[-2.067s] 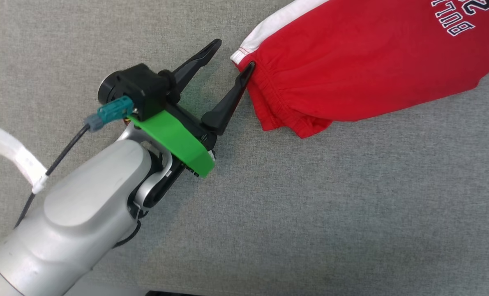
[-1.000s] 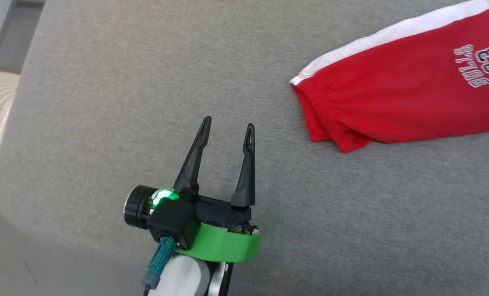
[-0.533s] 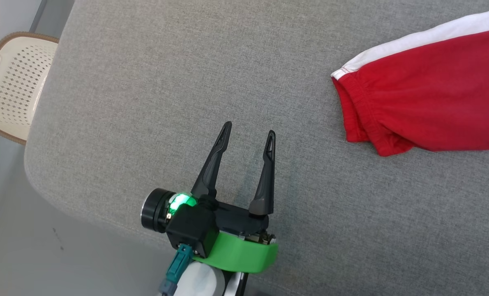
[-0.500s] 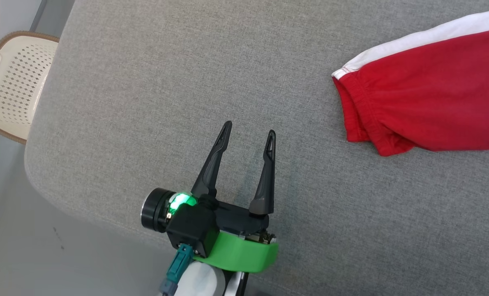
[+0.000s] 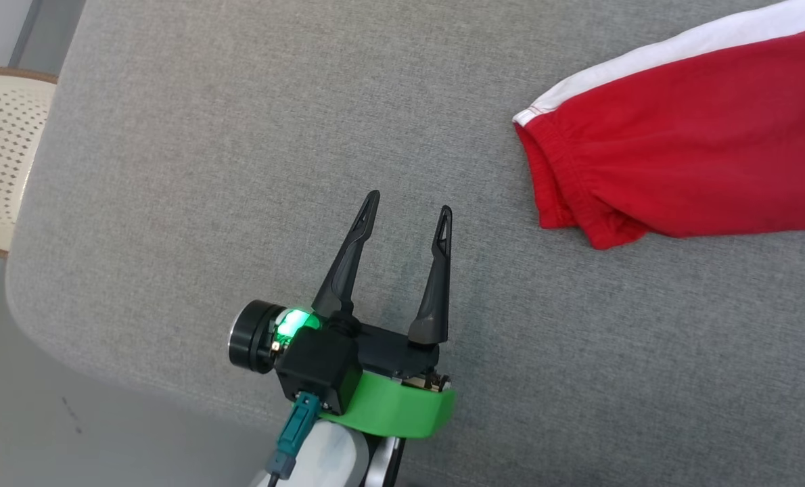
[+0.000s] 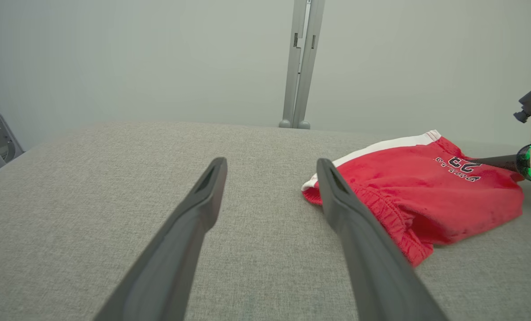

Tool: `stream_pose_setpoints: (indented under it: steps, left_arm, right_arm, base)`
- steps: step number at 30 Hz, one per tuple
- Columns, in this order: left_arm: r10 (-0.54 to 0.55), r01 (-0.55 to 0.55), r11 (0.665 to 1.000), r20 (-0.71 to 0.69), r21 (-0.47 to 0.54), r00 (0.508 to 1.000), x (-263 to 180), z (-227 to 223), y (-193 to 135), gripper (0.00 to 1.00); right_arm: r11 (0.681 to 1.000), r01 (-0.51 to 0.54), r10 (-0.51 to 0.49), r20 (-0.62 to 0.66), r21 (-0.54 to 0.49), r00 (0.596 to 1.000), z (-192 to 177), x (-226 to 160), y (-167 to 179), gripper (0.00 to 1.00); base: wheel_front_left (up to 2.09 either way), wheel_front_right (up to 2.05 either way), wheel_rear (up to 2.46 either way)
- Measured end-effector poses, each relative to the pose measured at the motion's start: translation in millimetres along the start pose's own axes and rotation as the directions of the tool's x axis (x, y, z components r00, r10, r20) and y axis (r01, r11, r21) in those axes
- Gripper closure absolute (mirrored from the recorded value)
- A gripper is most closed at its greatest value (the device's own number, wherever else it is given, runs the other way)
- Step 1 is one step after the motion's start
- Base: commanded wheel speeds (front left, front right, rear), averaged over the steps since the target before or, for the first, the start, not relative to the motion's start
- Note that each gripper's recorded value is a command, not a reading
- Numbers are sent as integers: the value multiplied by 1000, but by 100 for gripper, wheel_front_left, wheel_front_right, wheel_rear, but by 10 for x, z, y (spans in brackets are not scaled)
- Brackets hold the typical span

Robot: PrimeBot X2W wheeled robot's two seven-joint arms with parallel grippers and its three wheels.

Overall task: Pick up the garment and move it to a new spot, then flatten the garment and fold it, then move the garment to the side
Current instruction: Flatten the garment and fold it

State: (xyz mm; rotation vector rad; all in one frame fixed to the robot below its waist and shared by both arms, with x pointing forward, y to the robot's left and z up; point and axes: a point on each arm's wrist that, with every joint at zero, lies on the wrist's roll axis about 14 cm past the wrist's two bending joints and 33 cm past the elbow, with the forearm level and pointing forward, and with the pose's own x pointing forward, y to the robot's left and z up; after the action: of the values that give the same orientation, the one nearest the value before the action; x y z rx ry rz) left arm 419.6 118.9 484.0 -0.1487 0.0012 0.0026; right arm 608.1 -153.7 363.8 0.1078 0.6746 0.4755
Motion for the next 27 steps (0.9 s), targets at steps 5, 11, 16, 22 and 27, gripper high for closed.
stream_pose_setpoints:
  steps: [5,11,16,22,27]
  left_arm:
    - [-49,49,999,20,-6,999,32,43,-120,0]
    - [-111,112,993,39,-23,993,9,96,-294,0]
    - [-159,161,986,64,-31,985,-9,171,-442,0]
    - [-209,213,976,79,-41,975,-25,213,-602,0]
    - [-230,234,972,85,-35,969,-25,226,-663,0]
  right_arm:
    - [999,12,-8,74,-44,997,109,-225,8,100]
    - [990,103,-93,101,-94,991,113,-670,-220,100]
    - [962,218,-194,152,-167,969,288,-1150,-538,100]
    - [919,295,-231,248,-263,941,530,-1499,-631,100]
    - [905,273,-166,319,-326,933,726,-1474,-376,100]
  base:
    - [0,0,0]
    - [0,0,0]
    - [0,0,0]
    - [0,0,0]
    - [0,0,0]
